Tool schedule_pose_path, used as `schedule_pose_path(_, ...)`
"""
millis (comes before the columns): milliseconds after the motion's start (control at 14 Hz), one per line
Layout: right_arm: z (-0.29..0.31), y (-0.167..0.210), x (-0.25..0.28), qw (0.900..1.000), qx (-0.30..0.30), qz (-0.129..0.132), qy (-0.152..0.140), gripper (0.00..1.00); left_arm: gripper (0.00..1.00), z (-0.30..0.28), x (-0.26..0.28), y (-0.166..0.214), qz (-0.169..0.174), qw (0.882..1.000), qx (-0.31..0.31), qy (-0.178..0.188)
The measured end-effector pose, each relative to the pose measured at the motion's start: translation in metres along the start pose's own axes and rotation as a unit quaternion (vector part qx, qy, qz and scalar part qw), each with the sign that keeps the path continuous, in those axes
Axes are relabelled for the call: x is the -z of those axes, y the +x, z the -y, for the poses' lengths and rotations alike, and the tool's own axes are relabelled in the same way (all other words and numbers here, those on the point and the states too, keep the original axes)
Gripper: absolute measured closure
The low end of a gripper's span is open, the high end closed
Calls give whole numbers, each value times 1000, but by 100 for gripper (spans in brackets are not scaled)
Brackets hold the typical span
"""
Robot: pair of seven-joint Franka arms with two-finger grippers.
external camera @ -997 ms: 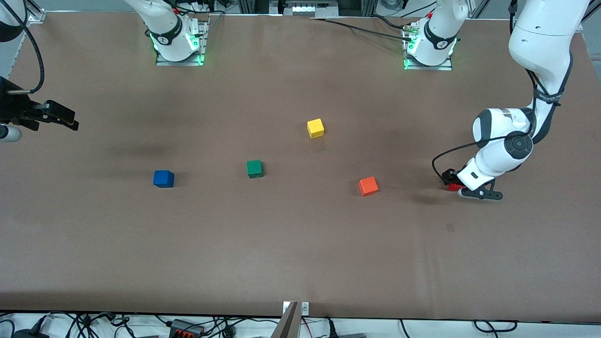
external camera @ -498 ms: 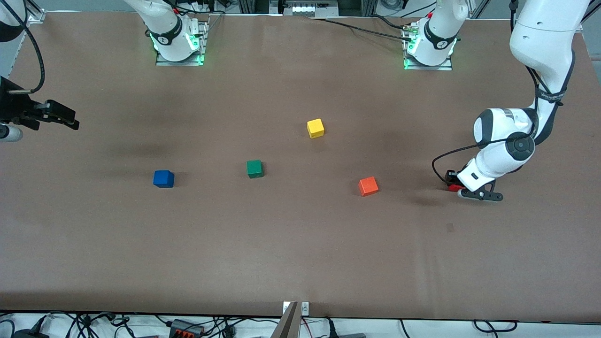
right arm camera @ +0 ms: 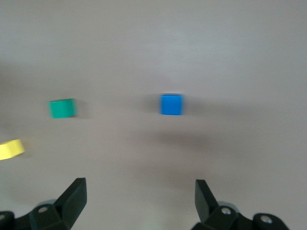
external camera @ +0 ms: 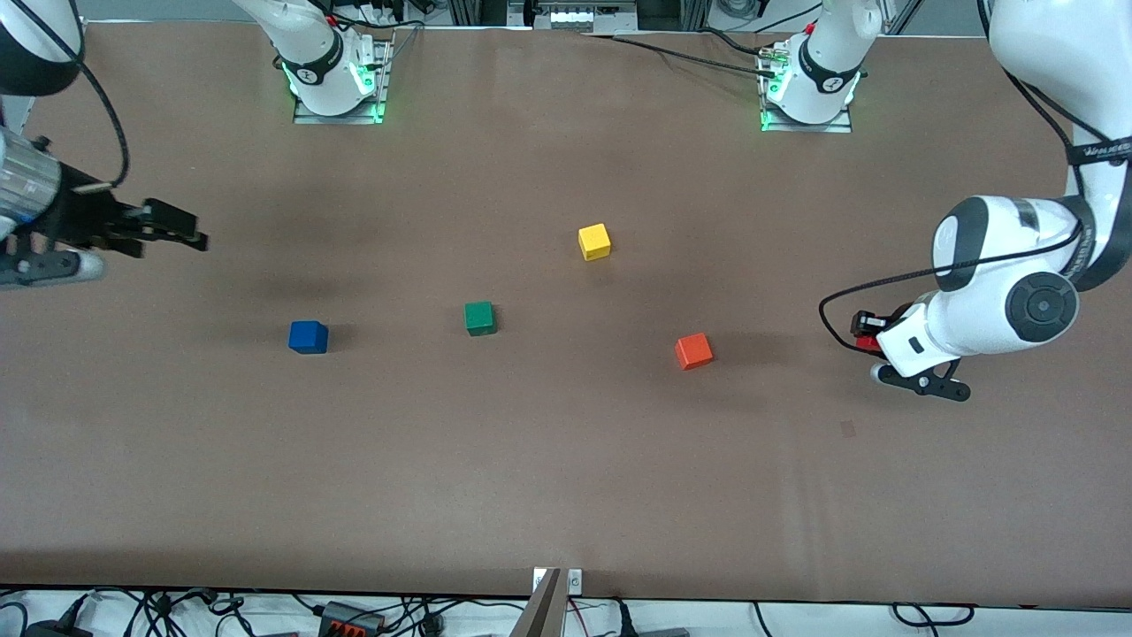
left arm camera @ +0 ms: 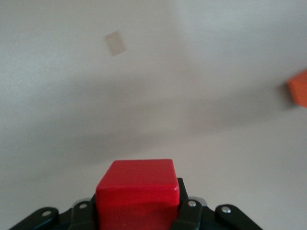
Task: Pass red block to right arm, stack on blue
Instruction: 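Lift the red cube with the left gripper while the right gripper approaches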
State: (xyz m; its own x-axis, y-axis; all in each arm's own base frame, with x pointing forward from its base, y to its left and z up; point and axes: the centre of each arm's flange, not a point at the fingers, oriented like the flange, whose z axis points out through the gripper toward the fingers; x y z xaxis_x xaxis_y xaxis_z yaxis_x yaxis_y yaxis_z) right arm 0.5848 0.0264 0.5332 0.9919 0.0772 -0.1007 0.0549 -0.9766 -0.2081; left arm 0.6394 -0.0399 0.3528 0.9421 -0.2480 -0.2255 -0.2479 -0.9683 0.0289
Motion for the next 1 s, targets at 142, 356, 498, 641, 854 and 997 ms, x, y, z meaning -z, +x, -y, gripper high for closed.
schedule_pose_path(142,29,11,-28,999,11,20,46,0,44,-31,36,4,0,1000,-31,-4)
schedule_pose_path(356,76,24,-64,988,16,49,146,0,44,-93,58,9,-17,990,-141,-22)
schedule_pose_path(498,94,34,-86,970,-2,66,234,0,44,-132,73,10,-37,978,-197,-63)
schedule_pose_path(641,106,43,-103,948,-20,79,308,0,44,-157,88,12,-79,955,-258,-127)
schedule_pose_path(854,126,53,-120,912,-45,94,397,0,44,-177,99,18,-154,901,-344,-217)
schedule_pose_path(997,137,59,-127,885,-60,100,451,0,44,-188,96,24,-198,860,-369,-291)
